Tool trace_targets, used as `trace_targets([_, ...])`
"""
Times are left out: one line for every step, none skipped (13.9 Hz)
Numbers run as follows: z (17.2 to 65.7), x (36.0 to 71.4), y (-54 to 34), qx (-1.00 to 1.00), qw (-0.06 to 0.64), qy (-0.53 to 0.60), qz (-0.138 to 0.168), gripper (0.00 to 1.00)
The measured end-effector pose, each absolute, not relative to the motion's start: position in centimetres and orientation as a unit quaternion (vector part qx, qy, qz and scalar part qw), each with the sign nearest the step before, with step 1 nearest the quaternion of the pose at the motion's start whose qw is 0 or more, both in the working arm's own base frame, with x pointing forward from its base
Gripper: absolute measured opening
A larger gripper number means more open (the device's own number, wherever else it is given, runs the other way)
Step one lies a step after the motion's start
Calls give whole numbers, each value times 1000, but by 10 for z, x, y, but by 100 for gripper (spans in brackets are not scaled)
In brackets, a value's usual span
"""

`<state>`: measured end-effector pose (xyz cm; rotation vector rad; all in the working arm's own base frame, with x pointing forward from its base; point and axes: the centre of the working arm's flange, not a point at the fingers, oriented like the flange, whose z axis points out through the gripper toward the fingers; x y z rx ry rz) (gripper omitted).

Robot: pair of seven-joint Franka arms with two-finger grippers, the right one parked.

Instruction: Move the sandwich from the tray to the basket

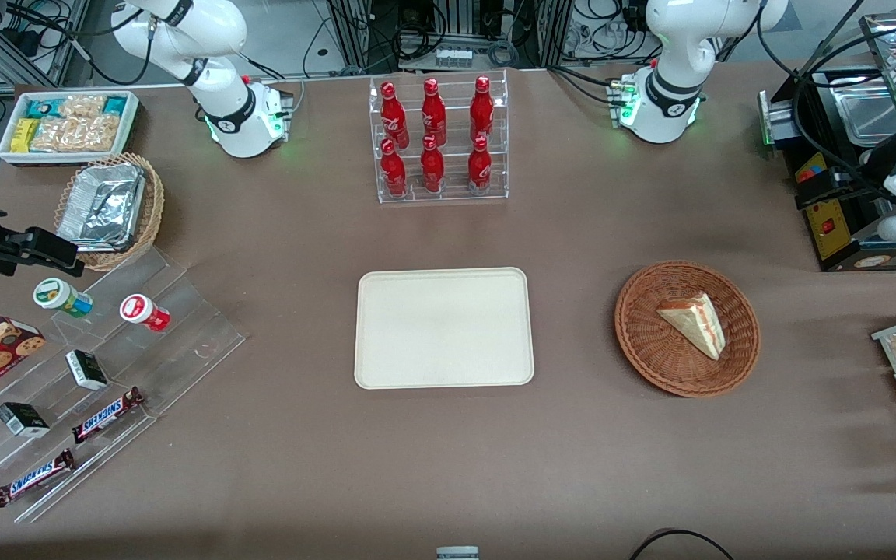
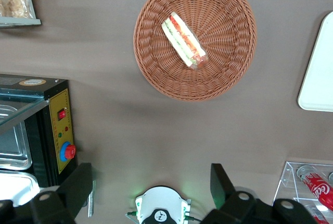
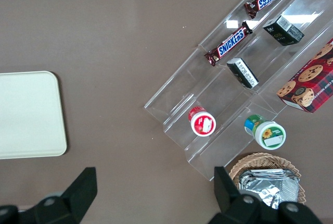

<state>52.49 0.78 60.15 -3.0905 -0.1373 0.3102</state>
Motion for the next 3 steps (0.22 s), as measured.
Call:
trace_targets([602, 525, 8, -994, 15, -45, 99, 100])
trace_targets([603, 525, 9, -994, 13, -45, 98, 100])
trace_targets([603, 525, 9, -994, 12, -45, 97, 100])
